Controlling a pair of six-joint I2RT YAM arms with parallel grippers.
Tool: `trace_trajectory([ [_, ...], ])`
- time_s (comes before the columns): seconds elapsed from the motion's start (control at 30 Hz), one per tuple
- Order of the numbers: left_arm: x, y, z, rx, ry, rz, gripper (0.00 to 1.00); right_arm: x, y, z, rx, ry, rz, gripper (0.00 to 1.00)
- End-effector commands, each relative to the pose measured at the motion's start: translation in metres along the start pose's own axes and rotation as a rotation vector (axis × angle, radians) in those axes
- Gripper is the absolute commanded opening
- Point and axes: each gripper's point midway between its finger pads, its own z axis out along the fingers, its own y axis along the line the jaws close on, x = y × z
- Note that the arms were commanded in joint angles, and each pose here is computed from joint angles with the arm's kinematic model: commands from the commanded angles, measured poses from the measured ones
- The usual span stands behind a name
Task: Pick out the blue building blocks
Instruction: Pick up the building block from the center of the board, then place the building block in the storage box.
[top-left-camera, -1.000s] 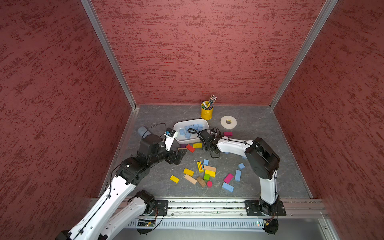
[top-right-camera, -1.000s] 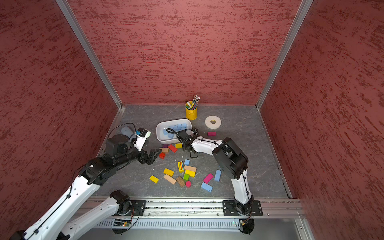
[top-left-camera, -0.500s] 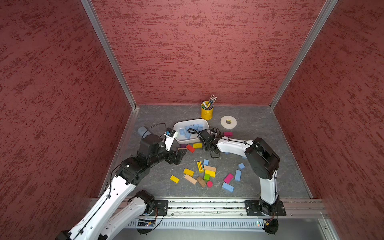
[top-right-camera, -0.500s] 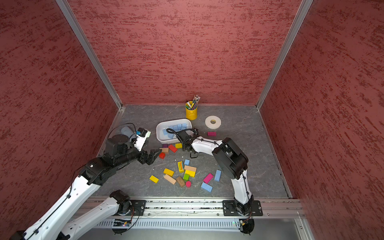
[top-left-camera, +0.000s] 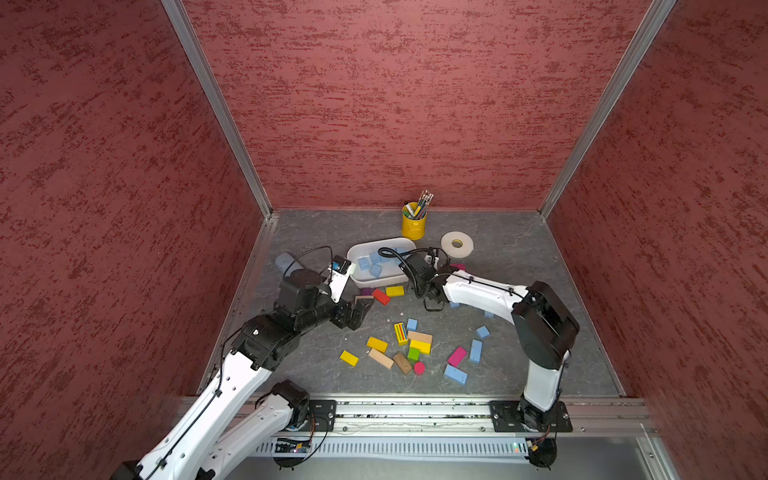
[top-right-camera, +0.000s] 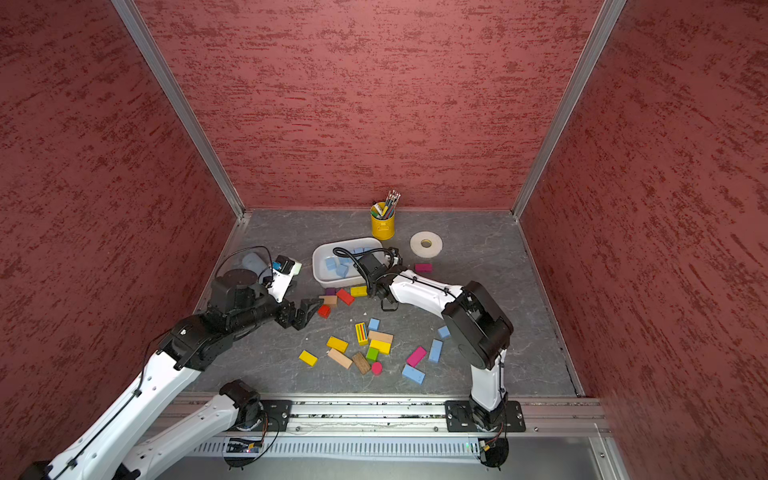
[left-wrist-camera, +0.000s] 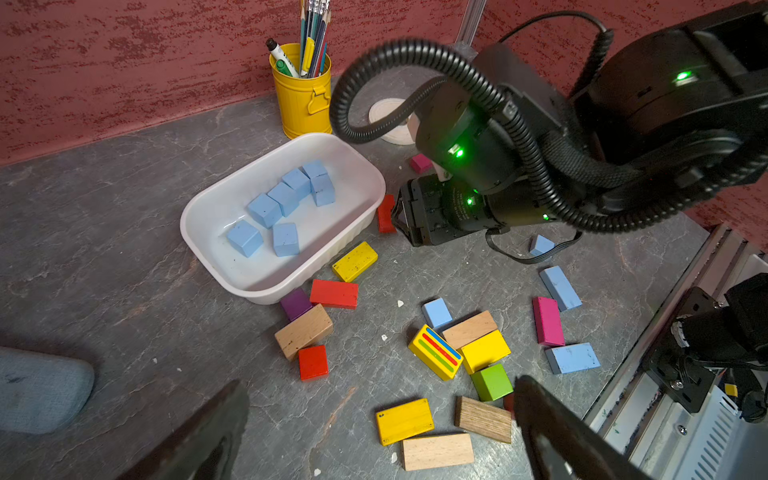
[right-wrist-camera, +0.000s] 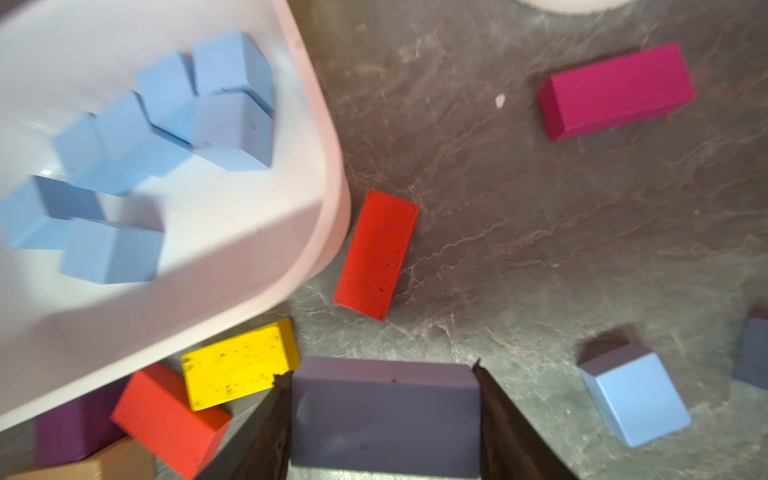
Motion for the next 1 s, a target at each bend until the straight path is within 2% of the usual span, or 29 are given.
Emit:
trace_trajectory([
  [0.0, -0.003, 0.000, -0.003, 0.004, -0.021, 0.014, 1.00, -0.024, 0.013, -0.022, -0.030, -0.069, 0.003, 0.52],
  [0.2, -0.003, 0.000, -0.003, 0.003, -0.024, 0.016, 1.00, -0.046, 0.039, -0.028, -0.071, -0.110, -0.037, 0.53],
  [0.47, -0.003, 0.001, -0.004, -0.002, -0.026, 0.014, 1.00, -0.063, 0.082, -0.014, -0.118, -0.112, -0.129, 0.53],
  [0.97, -0.003, 0.002, -0.004, -0.007, -0.028, 0.016, 1.00, -0.052, 0.125, 0.032, -0.155, -0.031, -0.261, 0.53],
])
